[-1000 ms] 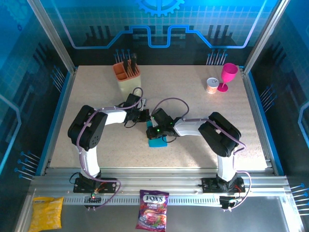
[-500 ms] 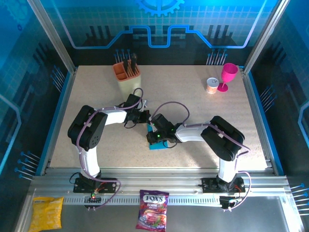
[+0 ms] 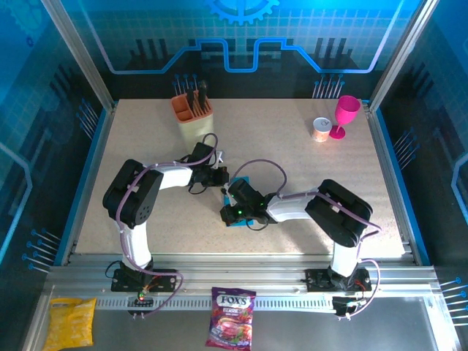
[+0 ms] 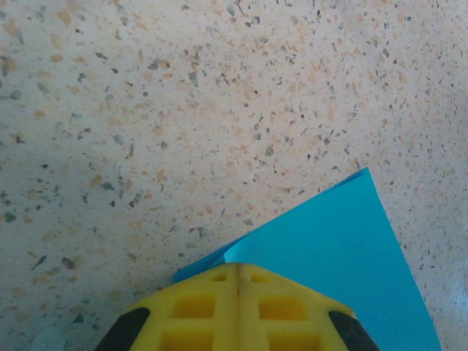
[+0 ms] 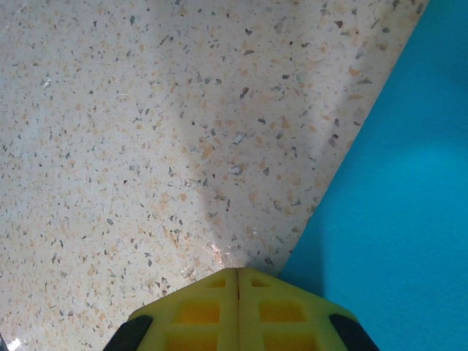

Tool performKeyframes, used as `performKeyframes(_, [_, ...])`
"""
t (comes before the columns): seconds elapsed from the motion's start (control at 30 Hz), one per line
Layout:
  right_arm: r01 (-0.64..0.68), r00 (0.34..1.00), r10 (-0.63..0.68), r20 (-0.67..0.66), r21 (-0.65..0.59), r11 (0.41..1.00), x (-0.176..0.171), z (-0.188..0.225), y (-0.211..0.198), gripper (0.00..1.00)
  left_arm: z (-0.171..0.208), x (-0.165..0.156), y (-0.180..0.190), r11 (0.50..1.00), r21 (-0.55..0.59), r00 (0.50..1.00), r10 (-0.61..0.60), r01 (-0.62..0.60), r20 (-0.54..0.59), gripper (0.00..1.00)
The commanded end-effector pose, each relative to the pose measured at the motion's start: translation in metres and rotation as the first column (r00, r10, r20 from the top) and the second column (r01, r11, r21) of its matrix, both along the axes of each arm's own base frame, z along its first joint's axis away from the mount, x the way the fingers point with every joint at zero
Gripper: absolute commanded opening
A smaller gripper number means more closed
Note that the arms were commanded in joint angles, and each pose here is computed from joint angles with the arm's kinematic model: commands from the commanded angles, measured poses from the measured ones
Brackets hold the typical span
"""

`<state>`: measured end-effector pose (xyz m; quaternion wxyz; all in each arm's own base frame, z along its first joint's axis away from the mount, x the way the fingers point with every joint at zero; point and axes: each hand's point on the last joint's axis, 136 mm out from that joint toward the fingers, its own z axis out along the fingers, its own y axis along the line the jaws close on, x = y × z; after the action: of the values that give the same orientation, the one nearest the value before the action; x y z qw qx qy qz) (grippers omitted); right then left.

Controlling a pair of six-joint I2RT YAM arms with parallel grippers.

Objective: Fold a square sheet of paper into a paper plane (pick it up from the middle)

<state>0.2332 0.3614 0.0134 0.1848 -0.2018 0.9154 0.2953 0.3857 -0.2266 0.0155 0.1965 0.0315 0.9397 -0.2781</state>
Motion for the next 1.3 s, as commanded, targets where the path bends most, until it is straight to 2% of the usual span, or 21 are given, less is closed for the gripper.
performKeyframes(0.0, [-0.101,0.972,0.069,-0.227,-0.135,0.986,-0.07,-0.046,-0.031,0.0,-0.024,-0.01,0.011,0.997,0.076,0.998,0.011,-0.006,-0.057,0.0])
performKeyframes(0.47, [-0.131,0.962,0.089,-0.258,-0.153,0.979,-0.106,-0.05,-0.049,0.0,-0.027,-0.009,0.011,0.997,0.078,0.998,0.014,-0.009,-0.06,0.0])
performKeyframes(0.6, [-0.128,0.964,0.095,-0.249,-0.118,0.985,-0.107,-0.036,-0.05,0.0,-0.026,-0.009,0.01,0.998,0.07,0.998,0.013,-0.008,-0.06,0.0])
performKeyframes(1.0, [-0.056,0.995,0.061,-0.082,0.055,0.997,-0.053,0.073,-0.037,0.0,-0.024,-0.011,0.009,0.998,0.061,0.998,0.013,-0.01,-0.06,0.0])
performKeyframes(1.13, [-0.026,0.997,0.031,-0.066,0.07,0.997,-0.029,0.077,-0.025,0.0,-0.024,-0.011,0.009,0.998,0.059,0.998,0.014,-0.01,-0.062,0.0])
performKeyframes(1.27, [-0.007,0.995,0.014,-0.098,0.063,0.998,-0.017,0.052,-0.012,0.0,-0.023,-0.012,0.009,0.998,0.057,0.998,0.014,-0.01,-0.063,0.0])
